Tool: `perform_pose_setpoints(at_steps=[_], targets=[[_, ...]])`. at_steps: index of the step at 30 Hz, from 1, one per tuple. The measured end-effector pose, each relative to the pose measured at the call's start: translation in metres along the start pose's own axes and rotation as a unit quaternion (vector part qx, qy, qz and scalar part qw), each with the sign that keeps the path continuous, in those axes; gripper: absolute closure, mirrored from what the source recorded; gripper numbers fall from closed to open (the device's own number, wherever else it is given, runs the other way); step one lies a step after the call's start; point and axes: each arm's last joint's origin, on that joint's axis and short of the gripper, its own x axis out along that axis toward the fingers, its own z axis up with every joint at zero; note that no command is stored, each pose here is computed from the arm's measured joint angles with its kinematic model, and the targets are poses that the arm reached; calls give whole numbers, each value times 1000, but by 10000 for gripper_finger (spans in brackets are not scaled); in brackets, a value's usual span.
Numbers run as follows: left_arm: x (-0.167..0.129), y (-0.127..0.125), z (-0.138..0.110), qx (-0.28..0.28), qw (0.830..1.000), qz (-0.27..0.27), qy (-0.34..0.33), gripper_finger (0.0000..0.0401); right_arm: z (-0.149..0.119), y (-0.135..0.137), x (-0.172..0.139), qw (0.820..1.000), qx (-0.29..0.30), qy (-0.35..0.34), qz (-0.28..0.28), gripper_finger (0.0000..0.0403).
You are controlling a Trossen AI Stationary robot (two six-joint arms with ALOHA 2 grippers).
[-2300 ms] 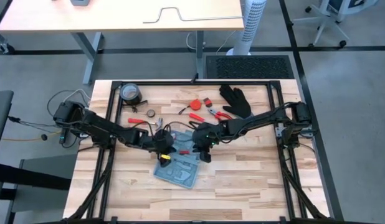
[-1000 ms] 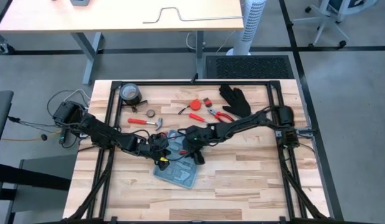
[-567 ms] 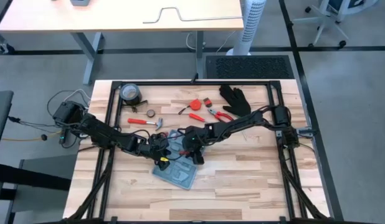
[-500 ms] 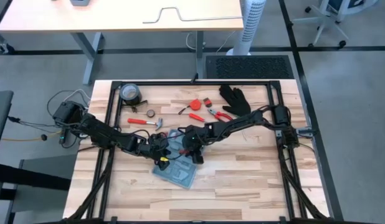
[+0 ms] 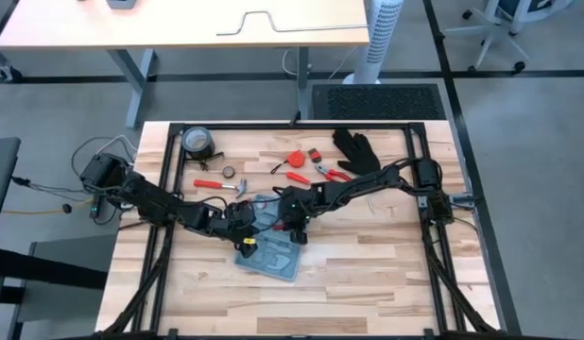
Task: Prefit tool cases
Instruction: Remove the orange terminal block from the gray toolbox
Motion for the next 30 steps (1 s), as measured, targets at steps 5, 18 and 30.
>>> perform_pose_setpoints(at_steps=[5,18,30], targets=[[0,1,0,1,1000,4,0,401,4,-5,-22,1000,21,7,-8,371],[-1,-1,-3,9,1000,8,5,401,-8,-27,-90,994,102,-29,-16,371],[-3,-5,-6,25,1000,-11,15,401,-99,-26,-99,959,281,-46,-6,371]])
